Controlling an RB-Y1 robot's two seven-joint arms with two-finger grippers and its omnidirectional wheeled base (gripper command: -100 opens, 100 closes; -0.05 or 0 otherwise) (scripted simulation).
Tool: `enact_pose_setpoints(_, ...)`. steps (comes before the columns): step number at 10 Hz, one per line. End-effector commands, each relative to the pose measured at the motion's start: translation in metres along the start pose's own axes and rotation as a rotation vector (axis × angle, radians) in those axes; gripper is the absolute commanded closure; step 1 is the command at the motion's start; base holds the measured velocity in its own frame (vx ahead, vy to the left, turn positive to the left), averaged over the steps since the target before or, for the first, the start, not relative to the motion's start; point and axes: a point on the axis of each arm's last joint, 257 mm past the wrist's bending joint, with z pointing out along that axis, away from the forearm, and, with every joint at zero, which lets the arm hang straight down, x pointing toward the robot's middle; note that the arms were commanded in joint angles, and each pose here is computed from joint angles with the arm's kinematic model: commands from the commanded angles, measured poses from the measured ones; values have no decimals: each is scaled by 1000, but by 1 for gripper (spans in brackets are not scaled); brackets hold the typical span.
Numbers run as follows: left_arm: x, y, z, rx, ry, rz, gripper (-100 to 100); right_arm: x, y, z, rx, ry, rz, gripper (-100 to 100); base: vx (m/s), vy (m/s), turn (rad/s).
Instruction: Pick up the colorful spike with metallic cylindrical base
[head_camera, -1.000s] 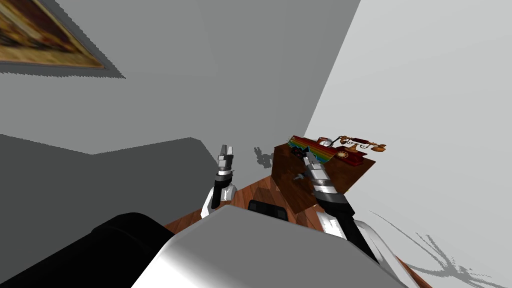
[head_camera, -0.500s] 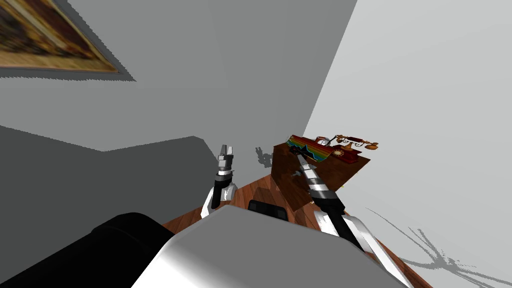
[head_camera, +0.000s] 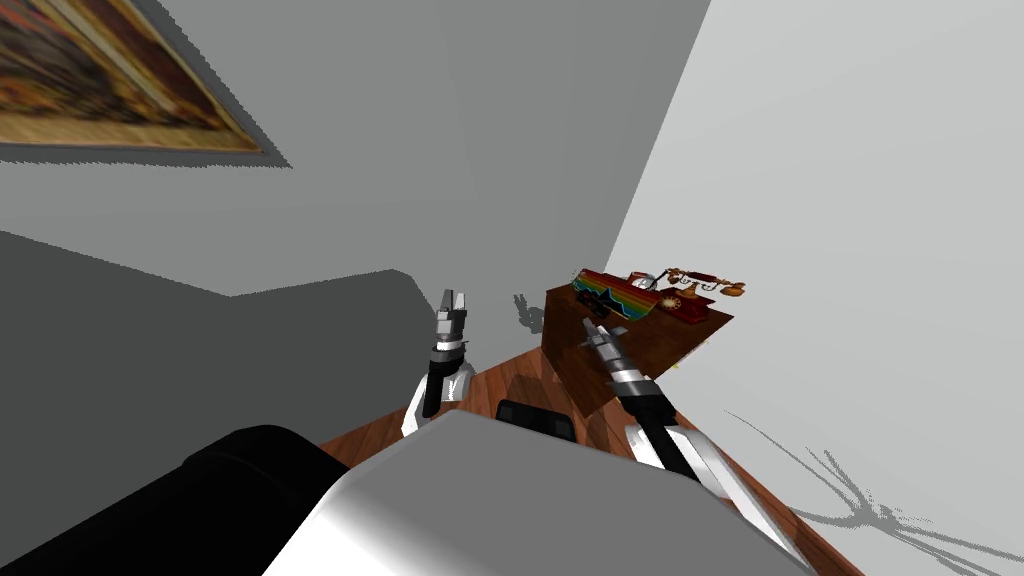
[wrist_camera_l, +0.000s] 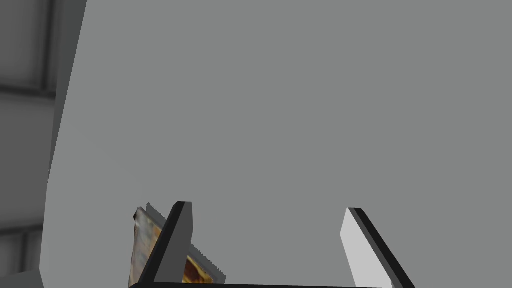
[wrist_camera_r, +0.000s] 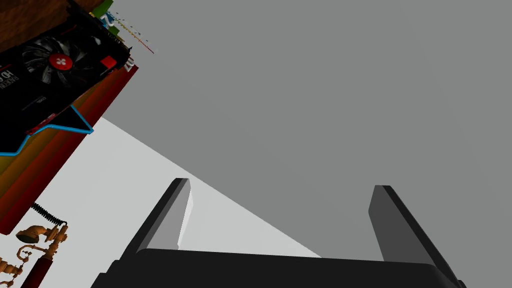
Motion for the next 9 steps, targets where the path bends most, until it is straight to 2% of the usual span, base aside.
enact_pose_setpoints(1,0,0,0,0,0,0,0,7,-6,-1,20,23,-64,-100,-48,-25,17)
enact_pose_setpoints(2,0,0,0,0,0,0,0,8,-6,-1,20,24,-74,-100,-15,-15,-3)
enact_pose_setpoints(3,0,0,0,0,0,0,0,21,-19,-3,51,61,-141,-100,-29,-19,29)
enact_pose_setpoints(6,0,0,0,0,0,0,0,34,-31,-5,79,103,-258,-100,-43,-35,35)
enact_pose_setpoints(7,0,0,0,0,0,0,0,45,-44,-8,107,138,-323,-100,-48,-42,66)
enact_pose_setpoints(9,0,0,0,0,0,0,0,45,-44,-8,104,143,-368,-100,-31,-22,5)
